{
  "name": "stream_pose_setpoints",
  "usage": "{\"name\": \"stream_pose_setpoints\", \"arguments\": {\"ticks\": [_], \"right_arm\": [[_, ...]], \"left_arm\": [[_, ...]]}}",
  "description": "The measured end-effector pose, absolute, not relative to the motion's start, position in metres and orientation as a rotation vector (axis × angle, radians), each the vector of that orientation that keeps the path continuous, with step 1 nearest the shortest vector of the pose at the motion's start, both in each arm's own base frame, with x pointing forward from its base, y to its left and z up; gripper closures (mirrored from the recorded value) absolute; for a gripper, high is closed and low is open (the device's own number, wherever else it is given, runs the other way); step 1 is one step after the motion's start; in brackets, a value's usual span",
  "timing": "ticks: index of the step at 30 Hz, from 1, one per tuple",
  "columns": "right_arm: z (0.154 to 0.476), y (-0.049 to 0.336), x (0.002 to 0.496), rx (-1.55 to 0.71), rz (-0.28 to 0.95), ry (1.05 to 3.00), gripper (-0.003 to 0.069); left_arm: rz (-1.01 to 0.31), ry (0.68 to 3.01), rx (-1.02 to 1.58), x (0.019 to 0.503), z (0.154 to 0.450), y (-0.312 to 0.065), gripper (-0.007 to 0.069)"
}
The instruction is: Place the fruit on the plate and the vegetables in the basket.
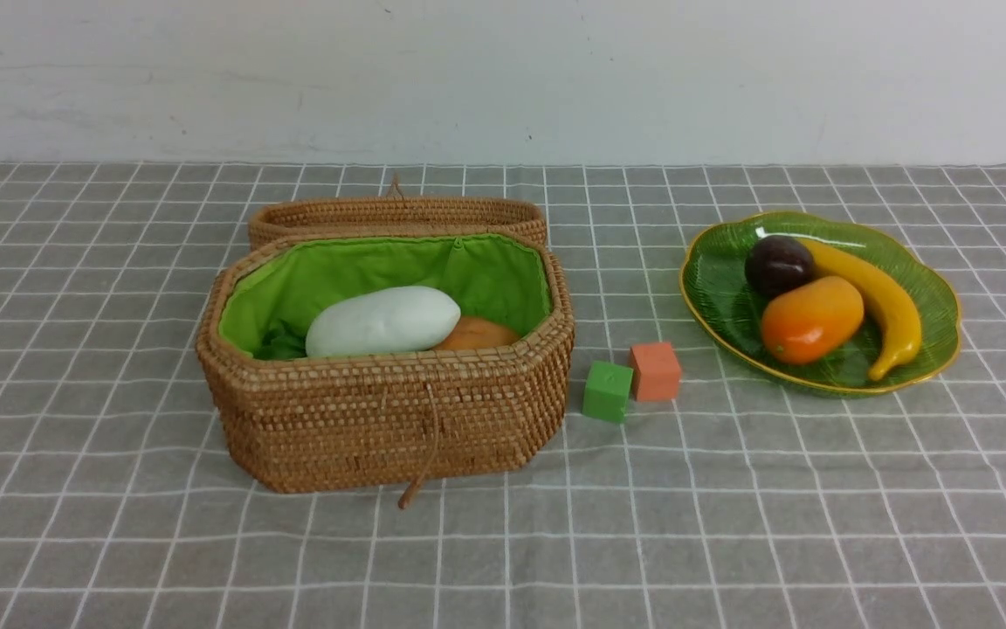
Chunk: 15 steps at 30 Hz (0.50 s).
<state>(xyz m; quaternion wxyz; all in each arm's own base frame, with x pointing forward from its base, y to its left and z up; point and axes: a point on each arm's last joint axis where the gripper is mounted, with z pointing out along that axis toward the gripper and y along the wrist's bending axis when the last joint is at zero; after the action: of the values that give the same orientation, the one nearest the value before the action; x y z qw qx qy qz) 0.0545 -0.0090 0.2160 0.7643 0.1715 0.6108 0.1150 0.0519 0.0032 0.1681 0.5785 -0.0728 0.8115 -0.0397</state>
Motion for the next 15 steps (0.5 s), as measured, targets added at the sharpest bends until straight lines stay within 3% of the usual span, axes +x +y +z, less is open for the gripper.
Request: {"name": "stream_pose_setpoints", "arguments": {"ticks": [8, 15], "right_arm": [[0.208, -0.005, 0.056, 0.345, 0.262, 1.433, 0.0419], [0.191, 0.001, 0.057, 0.133, 0.099, 1.646, 0.0419]], "left_arm": [[-0.091, 1.898, -0.172, 0.052, 0.168, 0.003, 0.0568], [-0.091, 1.898, -0.172, 0.052, 0.168, 0.003, 0.0568]]}}
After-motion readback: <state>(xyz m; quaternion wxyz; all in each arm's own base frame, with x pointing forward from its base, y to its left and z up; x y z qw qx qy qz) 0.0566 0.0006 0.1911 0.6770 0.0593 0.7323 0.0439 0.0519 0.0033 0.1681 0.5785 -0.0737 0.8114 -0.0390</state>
